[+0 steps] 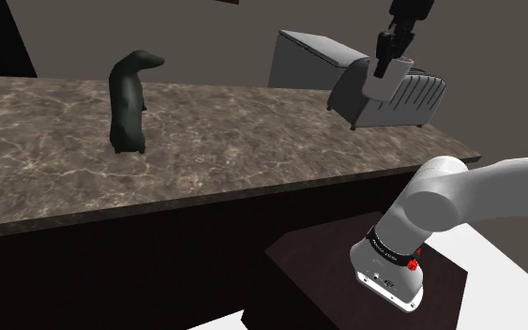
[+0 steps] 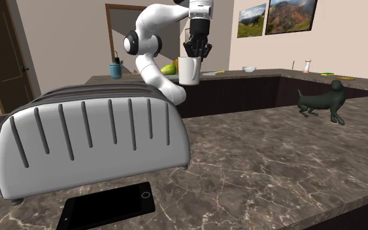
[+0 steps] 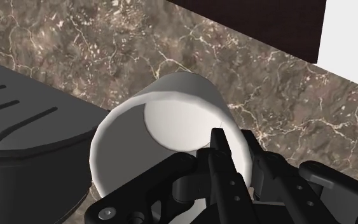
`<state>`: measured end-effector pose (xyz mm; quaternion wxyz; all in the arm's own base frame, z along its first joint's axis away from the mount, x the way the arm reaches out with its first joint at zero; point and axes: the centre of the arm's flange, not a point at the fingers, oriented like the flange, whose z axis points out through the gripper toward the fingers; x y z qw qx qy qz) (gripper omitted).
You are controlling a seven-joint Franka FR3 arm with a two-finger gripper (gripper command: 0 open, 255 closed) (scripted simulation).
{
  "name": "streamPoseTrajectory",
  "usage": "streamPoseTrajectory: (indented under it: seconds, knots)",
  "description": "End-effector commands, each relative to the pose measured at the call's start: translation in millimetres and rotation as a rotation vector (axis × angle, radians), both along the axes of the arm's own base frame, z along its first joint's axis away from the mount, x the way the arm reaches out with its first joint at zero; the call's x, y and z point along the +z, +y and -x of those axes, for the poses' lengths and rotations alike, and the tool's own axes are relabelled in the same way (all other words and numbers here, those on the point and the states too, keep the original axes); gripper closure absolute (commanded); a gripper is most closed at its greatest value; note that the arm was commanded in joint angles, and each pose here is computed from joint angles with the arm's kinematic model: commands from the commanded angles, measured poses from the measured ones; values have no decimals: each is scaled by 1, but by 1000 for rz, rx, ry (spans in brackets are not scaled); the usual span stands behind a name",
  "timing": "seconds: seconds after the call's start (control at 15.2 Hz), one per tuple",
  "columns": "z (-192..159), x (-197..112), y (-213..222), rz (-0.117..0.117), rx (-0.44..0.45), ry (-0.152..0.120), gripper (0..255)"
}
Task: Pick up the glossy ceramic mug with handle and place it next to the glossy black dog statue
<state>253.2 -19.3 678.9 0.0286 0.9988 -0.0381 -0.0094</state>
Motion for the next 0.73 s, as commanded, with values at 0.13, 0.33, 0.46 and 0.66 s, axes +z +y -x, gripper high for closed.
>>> streamPoseTrajectory:
  seconds: [0.13, 0.33, 0.46, 0.66]
  knots:
    - [-1, 22, 0, 0, 0, 0, 255]
    - [-1, 38, 0, 0, 0, 0, 255]
    - [-1, 48, 0, 0, 0, 0, 255]
    - [-1, 64, 0, 0, 0, 0, 255]
